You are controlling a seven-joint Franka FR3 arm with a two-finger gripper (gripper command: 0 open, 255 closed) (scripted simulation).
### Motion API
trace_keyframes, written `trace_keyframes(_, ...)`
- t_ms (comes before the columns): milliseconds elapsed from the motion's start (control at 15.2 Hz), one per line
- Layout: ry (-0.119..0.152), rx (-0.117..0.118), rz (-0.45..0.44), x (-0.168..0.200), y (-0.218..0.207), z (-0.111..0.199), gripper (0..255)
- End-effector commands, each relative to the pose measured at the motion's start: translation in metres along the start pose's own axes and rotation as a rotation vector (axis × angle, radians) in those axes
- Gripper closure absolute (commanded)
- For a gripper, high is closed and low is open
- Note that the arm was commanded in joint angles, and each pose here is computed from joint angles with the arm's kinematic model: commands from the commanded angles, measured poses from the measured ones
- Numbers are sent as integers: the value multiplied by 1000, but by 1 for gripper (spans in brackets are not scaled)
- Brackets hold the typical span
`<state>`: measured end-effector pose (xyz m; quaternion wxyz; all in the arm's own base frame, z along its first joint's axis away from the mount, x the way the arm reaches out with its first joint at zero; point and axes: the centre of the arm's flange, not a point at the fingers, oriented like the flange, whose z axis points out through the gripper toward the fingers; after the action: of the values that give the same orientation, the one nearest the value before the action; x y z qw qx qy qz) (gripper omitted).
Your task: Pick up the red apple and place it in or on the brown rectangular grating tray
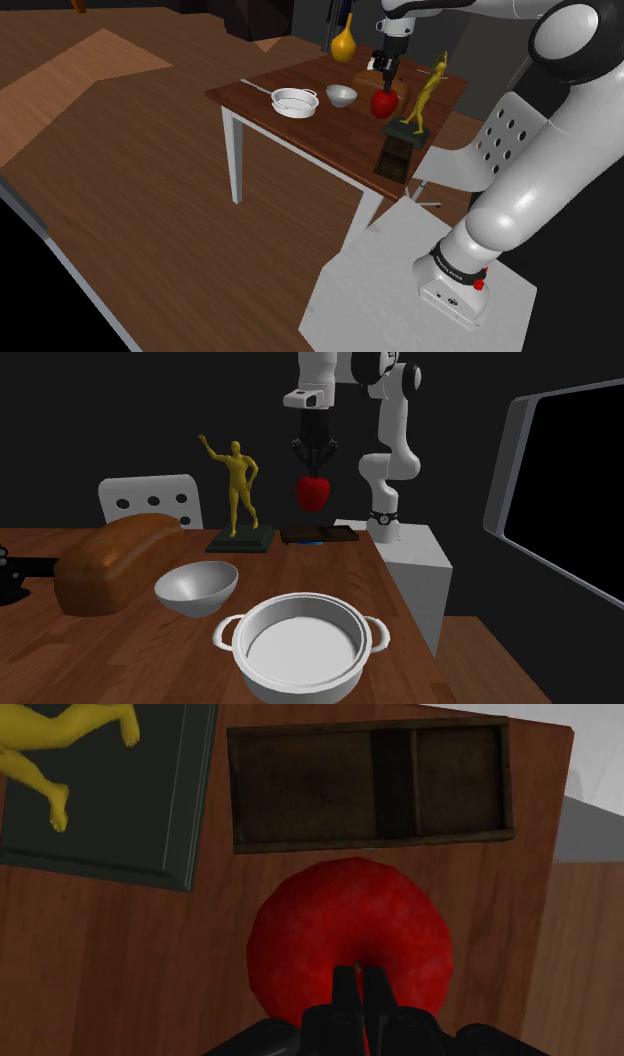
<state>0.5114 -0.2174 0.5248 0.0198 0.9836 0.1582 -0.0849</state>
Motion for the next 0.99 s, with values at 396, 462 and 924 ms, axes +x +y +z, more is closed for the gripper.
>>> trace_keyframes(396,0,0,-1,-99,-25,-22,255)
trace_keyframes(462,0,0,-1,-112,-29,-25,255)
trace_keyframes(924,0,0,0,-119,-33,4,255)
